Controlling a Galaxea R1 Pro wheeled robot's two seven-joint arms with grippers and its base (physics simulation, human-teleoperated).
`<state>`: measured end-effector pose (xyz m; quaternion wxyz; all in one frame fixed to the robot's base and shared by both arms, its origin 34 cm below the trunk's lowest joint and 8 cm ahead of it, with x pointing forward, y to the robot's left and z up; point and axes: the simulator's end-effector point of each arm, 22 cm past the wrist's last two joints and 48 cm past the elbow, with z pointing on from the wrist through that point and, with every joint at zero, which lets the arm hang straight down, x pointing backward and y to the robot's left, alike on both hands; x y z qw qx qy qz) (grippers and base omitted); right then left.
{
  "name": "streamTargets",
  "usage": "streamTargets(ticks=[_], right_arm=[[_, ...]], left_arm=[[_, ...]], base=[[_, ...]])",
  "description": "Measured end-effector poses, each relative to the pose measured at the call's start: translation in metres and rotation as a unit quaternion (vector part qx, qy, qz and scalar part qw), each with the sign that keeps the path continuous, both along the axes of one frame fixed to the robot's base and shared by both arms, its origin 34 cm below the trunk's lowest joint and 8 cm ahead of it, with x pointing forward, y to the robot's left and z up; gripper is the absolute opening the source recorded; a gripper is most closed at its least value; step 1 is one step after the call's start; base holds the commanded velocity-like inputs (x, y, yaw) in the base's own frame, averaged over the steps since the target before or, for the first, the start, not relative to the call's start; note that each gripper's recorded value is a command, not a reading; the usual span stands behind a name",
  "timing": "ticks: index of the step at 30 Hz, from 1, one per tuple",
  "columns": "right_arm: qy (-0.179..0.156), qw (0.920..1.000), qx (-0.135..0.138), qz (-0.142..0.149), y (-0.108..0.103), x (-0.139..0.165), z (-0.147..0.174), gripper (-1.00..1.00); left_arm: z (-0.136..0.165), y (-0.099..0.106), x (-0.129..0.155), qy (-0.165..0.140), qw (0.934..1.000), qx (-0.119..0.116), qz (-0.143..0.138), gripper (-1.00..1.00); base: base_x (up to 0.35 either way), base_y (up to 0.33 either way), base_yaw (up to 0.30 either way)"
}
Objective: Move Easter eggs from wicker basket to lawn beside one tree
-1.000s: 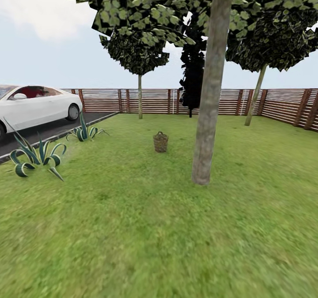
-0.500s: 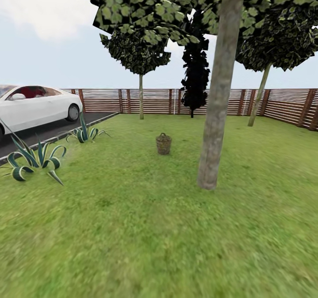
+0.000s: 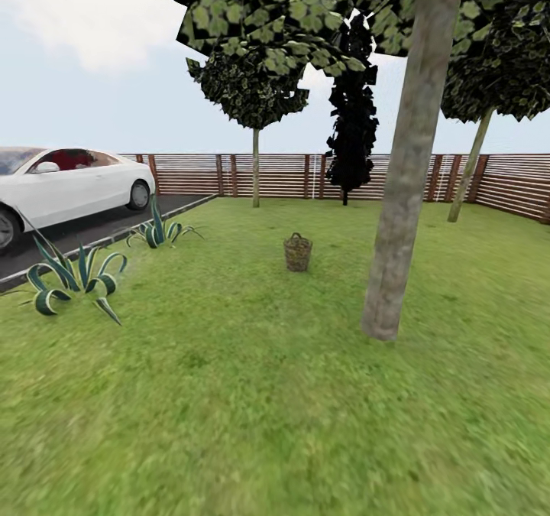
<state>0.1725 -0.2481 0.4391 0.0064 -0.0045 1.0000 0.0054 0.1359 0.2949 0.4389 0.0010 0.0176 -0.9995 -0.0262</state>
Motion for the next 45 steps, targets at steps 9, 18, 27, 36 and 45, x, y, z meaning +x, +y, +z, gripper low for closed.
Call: streamTargets(ticks=[9,18,27,36,45], right_arm=[[0.000,1.0000,0.000,0.000,0.0002,0.0000,0.0000,1.00],[0.000,1.0000,-0.001,0.000,-0.0010,0.0000,0.0000,1.00],[0.000,1.0000,-0.001,0.000,-0.0010,0.0000,0.0000,1.00],[0.000,1.0000,-0.001,0.000,-0.0010,0.0000,0.0000,1.00],[0.000,1.0000,-0.001,0.000,-0.0010,-0.0001,0.0000,1.00]], left_arm=[[0.0000,0.0000,0.0001,0.000,1.0000,0.000,0.000,1.00],[-0.0001,-0.0008,0.0001,0.000,1.0000,0.000,0.000,1.00],[-0.0001,-0.0010,0.0000,0.000,1.0000,0.000,0.000,1.00],[-0.0001,-0.0010,0.0000,0.000,1.0000,0.000,0.000,1.00],[-0.0001,-0.0022,0.0000,0.000,1.0000,-0.001,0.000,1.00]], base=[[0.296,0.168,0.238],[0.313,0.098,0.028],[0.339,0.003,0.000],[0.340,0.000,0.000],[0.340,0.000,0.000]])
